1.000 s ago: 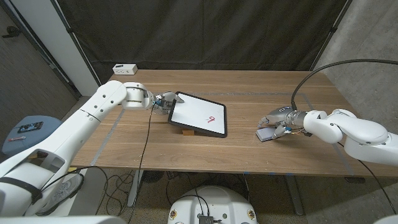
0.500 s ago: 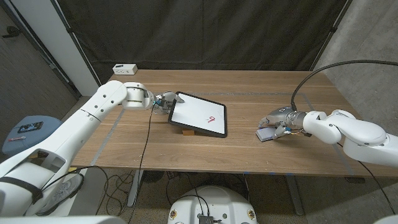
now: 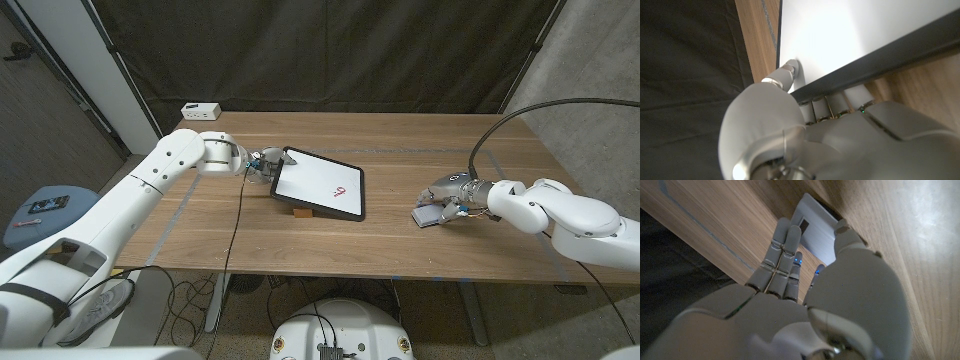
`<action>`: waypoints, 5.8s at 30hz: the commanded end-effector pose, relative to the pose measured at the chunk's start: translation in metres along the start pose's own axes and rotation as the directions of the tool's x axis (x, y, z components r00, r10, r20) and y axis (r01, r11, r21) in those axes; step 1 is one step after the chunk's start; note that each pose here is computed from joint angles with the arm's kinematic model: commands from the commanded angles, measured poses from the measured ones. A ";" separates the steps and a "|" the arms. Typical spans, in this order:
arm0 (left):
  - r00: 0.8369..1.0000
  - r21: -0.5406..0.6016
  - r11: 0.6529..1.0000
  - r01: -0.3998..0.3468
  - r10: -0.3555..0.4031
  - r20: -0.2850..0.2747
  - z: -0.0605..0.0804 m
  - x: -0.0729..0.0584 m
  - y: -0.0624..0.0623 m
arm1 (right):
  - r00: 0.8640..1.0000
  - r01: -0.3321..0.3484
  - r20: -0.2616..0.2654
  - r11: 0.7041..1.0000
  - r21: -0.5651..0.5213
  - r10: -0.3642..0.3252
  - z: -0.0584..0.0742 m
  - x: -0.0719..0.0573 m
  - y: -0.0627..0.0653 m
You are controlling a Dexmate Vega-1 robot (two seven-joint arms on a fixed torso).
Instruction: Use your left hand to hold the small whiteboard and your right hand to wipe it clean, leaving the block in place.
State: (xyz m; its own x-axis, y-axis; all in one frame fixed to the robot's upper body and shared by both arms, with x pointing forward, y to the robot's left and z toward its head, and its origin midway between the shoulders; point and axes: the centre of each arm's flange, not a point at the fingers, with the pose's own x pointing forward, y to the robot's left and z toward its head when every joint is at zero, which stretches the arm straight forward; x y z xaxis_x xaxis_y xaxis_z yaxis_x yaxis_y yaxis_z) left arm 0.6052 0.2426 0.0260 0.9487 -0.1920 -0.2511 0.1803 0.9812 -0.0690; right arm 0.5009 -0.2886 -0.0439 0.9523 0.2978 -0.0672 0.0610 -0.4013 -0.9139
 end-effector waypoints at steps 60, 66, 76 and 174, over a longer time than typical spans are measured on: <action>1.000 0.008 1.000 0.009 -0.009 -0.002 0.003 0.006 -0.001 | 0.997 0.062 -0.039 0.998 0.006 -0.062 0.005 0.002 0.003; 1.000 0.007 1.000 0.012 -0.011 -0.003 0.004 0.006 -0.001 | 0.997 0.066 -0.041 0.998 0.010 -0.065 0.004 0.002 0.004; 1.000 0.006 1.000 0.012 -0.012 -0.002 0.005 0.008 -0.001 | 0.998 0.058 -0.040 0.998 0.025 -0.057 0.003 0.004 0.006; 1.000 0.010 1.000 0.014 -0.014 -0.004 0.005 0.010 0.001 | 0.992 0.011 -0.122 0.963 0.271 0.023 -0.021 0.007 -0.024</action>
State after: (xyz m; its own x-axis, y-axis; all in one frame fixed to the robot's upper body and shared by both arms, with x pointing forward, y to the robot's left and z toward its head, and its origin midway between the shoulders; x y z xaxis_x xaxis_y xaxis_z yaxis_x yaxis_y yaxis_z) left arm 0.6185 0.2418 0.0286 0.9446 -0.2055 -0.2559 0.1954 0.9786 -0.0648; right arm 0.5125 -0.2940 -0.0209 0.9809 0.1933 -0.0195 0.0184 -0.1922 -0.9812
